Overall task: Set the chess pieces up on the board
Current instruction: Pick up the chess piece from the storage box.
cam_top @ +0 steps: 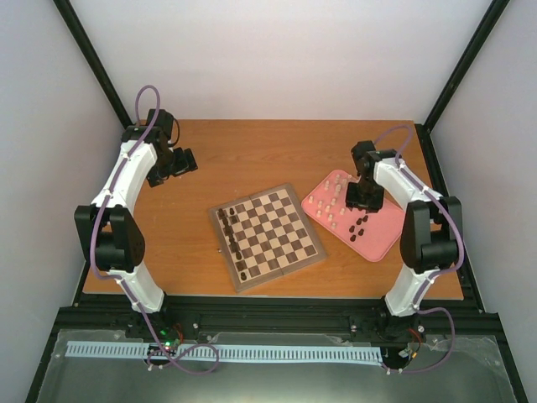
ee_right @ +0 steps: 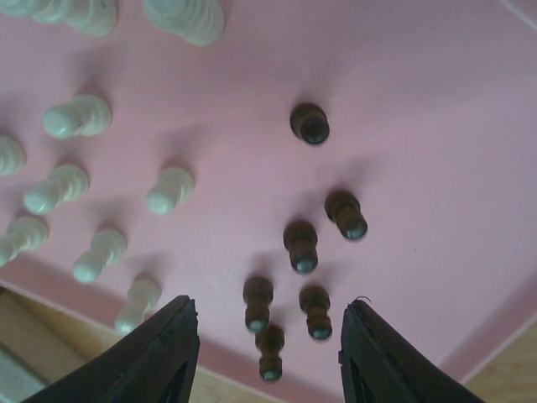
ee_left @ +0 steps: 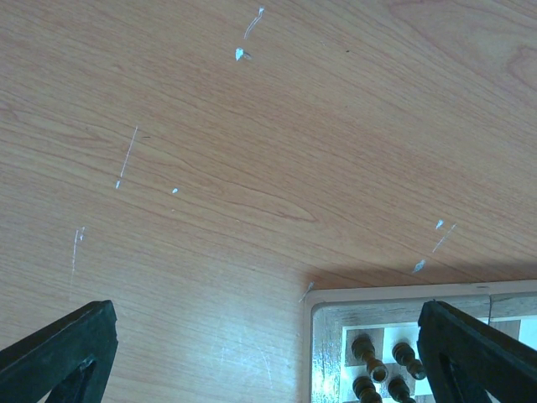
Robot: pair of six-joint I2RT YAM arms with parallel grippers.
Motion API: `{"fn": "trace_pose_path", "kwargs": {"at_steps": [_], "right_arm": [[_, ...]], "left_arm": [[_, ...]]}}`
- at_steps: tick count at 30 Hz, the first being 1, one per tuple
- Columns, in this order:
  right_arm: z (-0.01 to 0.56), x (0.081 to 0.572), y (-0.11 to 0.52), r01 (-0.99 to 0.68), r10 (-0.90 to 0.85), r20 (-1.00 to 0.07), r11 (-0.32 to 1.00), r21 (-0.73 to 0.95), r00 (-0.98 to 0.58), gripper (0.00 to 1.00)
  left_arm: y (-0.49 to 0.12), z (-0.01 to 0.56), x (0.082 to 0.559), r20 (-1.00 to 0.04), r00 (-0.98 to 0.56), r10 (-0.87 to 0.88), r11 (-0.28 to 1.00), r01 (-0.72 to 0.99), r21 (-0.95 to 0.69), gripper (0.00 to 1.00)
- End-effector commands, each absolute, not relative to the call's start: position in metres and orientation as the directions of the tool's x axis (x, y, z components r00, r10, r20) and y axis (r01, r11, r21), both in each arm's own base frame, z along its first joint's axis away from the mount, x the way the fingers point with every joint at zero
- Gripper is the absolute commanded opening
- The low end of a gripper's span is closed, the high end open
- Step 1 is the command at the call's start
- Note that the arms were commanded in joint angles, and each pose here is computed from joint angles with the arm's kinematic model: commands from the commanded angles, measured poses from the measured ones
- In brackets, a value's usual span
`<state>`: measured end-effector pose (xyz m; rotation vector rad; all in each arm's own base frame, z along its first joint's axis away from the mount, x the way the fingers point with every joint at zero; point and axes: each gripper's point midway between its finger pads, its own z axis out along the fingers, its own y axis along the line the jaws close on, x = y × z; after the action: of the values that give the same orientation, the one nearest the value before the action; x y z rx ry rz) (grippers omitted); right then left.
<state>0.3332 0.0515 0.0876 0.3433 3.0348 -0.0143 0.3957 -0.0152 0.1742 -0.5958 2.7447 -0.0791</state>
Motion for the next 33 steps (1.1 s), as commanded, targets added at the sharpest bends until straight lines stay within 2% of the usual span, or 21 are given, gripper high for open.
{"fn": "trace_pose_path", "kwargs": {"at_steps": [1,12,18,23,27,33], "right_arm": [[0.075,0.357,0.043,0.219,0.219,-0.12,0.976,0.018,-0.968,0.47],[0.047,0.38,0.028,0.22,0.22,-0.089,0.975,0.004,-0.972,0.42],[0.04,0.386,0.026,0.222,0.222,-0.078,0.975,0.011,-0.972,0.31],[0.038,0.386,0.025,0.222,0.222,-0.071,0.975,0.006,-0.972,0.26],[0.035,0.385,0.023,0.223,0.222,-0.066,0.975,-0.004,-0.973,0.15],[0.033,0.385,0.025,0.225,0.225,-0.057,0.974,0.004,-0.973,0.05]], "left_arm": [[-0.019,0.179,0.399,-0.319,-0.856,-0.407,0.914,-0.384,-0.134,1.0],[-0.015,0.177,0.401,-0.317,-0.858,-0.404,0.914,-0.389,-0.113,1.0],[-0.014,0.175,0.402,-0.314,-0.86,-0.403,0.914,-0.392,-0.1,1.0],[-0.014,0.174,0.406,-0.311,-0.861,-0.403,0.915,-0.392,-0.098,1.0],[-0.015,0.173,0.408,-0.308,-0.862,-0.402,0.915,-0.391,-0.1,1.0],[-0.014,0.173,0.408,-0.308,-0.863,-0.402,0.915,-0.392,-0.096,1.0]]}}
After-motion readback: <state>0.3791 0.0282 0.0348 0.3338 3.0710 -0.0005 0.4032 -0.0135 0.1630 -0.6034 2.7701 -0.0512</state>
